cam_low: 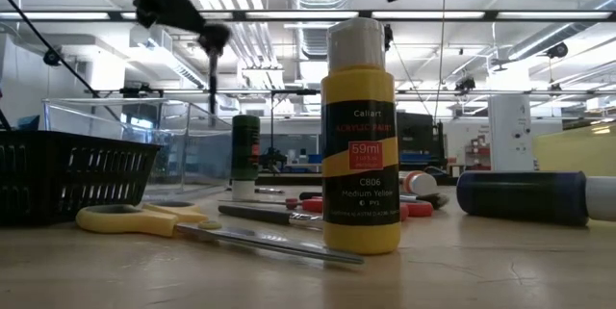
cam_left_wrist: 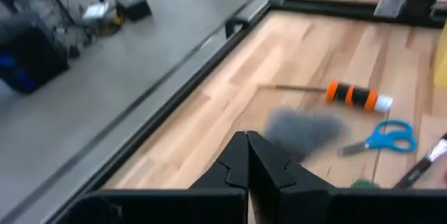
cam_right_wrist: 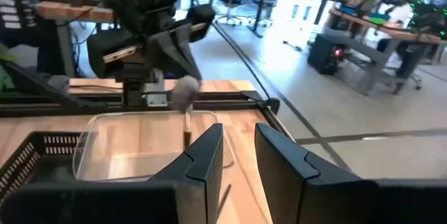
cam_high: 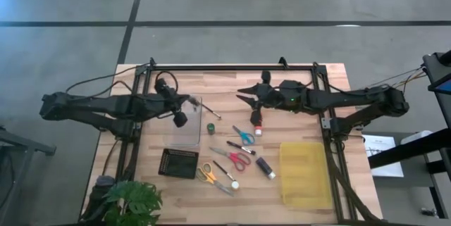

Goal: Pick & Place Paint Supplies
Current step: Put the highlighter brush into the transparent bin, then put the foundation brush into the transparent bin

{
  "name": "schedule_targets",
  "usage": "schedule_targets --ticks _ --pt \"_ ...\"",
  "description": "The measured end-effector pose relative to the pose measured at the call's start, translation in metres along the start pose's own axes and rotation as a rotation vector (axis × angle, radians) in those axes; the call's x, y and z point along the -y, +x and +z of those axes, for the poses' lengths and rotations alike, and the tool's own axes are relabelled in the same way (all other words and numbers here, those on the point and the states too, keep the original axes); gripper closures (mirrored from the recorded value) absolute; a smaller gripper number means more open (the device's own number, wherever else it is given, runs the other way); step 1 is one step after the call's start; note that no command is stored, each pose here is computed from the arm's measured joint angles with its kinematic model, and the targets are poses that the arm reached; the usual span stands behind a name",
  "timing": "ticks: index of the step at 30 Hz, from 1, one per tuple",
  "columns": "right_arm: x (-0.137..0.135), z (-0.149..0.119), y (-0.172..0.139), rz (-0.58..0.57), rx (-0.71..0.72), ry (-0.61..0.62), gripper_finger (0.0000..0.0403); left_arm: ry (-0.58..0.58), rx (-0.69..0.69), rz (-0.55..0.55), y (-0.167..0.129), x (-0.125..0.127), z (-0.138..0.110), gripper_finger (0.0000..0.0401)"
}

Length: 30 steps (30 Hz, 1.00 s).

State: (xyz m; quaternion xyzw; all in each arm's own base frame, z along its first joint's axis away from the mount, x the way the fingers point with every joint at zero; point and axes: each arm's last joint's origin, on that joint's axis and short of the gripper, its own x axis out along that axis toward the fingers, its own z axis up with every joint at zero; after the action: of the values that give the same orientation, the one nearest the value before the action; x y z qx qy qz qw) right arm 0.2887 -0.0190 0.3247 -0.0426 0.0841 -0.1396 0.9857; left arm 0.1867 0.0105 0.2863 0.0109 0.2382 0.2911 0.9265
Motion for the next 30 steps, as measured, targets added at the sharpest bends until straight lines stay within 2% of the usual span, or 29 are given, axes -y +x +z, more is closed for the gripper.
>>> schedule_targets --ticks 3,12,16,26,30 --pt "0.004 -0.005 -0.013 -0.021 0.005 0.03 0.0321 0.003 -0.064 -0.006 -0.001 -0.001 -0.007 0.0401" --pt "0.01 -0.026 -0.046 -0.027 0.003 0.119 0.0321 -0.032 -0.22 -0.136 0.001 0.003 -0.024 0.0401" --pt "0.012 -0.033 -0.056 -0.039 -0.008 0.15 0.0321 -0.04 -0.265 -0.158 0.004 0.005 -0.035 0.0397" --pt "0.011 -0.039 -0.068 -0.022 -0.01 0.175 0.0321 -0.018 -0.27 -0.161 0.005 0.005 -0.037 0.0307" --pt "0.008 -0.041 -0.067 -0.003 -0.031 0.172 0.0321 0.01 -0.229 -0.145 0.006 0.005 -0.034 0.0268"
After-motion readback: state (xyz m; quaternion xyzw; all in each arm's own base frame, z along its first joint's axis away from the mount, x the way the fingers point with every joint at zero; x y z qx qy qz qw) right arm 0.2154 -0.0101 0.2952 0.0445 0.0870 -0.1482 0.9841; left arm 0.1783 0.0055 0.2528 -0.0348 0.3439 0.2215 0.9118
